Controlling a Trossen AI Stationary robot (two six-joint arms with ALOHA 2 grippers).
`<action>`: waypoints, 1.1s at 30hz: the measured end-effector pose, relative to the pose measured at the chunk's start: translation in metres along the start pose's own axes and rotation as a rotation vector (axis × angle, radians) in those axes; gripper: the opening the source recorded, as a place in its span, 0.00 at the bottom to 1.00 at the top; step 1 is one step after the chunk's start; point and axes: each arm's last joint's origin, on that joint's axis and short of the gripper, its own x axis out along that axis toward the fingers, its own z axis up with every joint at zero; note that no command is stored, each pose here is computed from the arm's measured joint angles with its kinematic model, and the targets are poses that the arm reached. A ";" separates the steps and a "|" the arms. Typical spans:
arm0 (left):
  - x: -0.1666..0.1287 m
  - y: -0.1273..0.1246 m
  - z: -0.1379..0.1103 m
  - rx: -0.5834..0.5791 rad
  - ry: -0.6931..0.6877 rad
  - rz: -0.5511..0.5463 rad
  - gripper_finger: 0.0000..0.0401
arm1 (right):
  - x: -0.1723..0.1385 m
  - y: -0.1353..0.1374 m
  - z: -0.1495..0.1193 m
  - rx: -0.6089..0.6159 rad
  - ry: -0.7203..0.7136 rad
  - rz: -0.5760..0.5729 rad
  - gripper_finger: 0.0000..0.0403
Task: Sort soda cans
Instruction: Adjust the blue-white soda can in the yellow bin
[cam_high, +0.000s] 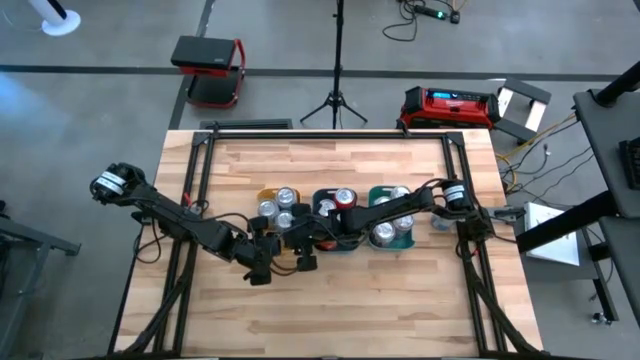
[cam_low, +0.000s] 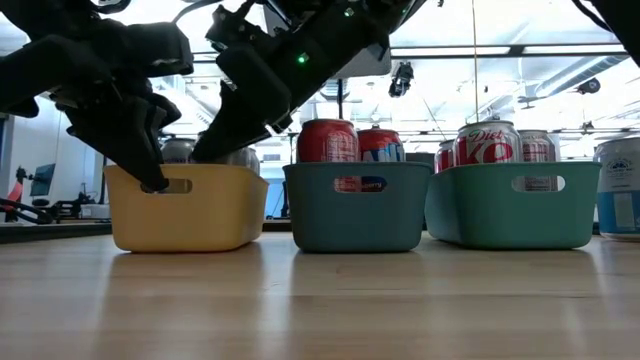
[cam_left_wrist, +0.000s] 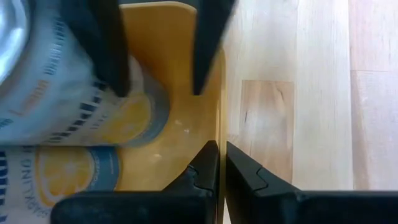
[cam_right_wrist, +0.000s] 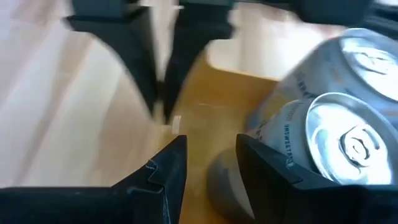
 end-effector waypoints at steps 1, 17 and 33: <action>0.000 0.000 0.000 -0.001 0.000 0.000 0.00 | 0.000 -0.001 0.000 -0.006 0.004 -0.027 0.33; -0.001 0.001 -0.003 0.000 0.017 0.019 0.00 | 0.032 0.000 -0.001 -0.101 0.165 -0.106 0.36; -0.004 0.002 -0.011 0.003 0.063 0.037 0.00 | 0.039 -0.003 0.011 -0.085 0.242 -0.093 0.42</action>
